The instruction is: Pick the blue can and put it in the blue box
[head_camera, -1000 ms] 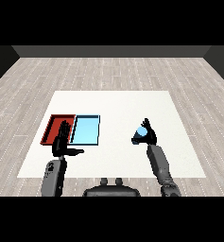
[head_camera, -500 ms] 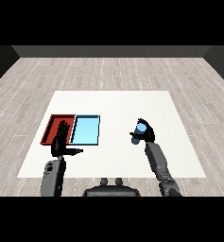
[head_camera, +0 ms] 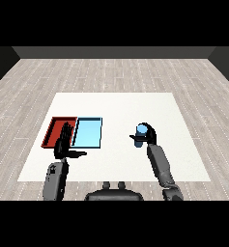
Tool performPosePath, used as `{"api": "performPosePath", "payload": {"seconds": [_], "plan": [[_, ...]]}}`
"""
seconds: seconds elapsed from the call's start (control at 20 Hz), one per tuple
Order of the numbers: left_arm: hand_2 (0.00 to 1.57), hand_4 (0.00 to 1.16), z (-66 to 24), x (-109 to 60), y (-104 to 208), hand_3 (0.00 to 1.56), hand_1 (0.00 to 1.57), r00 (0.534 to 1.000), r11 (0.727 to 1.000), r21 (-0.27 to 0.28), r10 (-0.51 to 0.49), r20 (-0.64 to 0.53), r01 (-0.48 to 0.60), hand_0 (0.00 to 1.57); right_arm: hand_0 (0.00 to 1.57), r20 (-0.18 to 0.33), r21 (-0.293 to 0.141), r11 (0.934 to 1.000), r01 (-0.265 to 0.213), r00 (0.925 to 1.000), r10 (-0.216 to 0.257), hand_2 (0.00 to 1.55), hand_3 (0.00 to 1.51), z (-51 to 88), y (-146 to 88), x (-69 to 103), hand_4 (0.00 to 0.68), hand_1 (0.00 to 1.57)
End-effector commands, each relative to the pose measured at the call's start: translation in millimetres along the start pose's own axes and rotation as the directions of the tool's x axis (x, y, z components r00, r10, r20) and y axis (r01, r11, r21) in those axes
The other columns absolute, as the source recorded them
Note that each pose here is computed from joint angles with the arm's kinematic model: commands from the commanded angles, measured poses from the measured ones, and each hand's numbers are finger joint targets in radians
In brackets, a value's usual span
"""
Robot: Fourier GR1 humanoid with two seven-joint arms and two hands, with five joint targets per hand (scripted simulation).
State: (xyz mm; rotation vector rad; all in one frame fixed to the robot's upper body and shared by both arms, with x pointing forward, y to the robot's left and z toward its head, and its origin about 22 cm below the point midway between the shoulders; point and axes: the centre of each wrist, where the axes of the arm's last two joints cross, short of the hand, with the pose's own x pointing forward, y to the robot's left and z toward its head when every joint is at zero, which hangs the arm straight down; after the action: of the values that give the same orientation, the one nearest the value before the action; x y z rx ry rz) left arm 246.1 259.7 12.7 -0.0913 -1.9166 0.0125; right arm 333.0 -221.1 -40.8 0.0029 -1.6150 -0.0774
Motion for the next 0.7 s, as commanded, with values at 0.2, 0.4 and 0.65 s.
{"api": "performPosePath", "payload": {"seconds": [0.2, 0.4, 0.65], "plan": [[0.00, 0.00, -2.0, -4.8, -16, 0.00, 0.00, 1.000, 0.999, -0.029, -0.027, -0.013, 0.027, 0.00, 1.48, 0.149, 0.095, 0.9946, -0.041, 0.9884, 0.027, 1.48, 1.44, -1.6, 28, 51.8, 0.637, 1.48], [0.00, 0.00, -1.9, 3.1, -15, 0.00, 0.00, 0.999, 0.997, -0.078, 0.023, -0.032, -0.025, 0.00, 1.42, 0.214, 0.137, 0.9903, -0.025, 0.9768, -0.005, 1.46, 1.44, -20.2, 55, 80.2, 0.634, 1.42], [0.00, 0.00, -6.2, -4.4, -41, 0.00, 0.00, 0.989, 0.988, -0.100, 0.103, -0.109, -0.114, 0.00, 1.47, 0.248, 0.164, 0.9855, -0.044, 0.9687, 0.002, 1.45, 1.43, -1.9, 65, 83.6, 0.635, 1.47]]}}
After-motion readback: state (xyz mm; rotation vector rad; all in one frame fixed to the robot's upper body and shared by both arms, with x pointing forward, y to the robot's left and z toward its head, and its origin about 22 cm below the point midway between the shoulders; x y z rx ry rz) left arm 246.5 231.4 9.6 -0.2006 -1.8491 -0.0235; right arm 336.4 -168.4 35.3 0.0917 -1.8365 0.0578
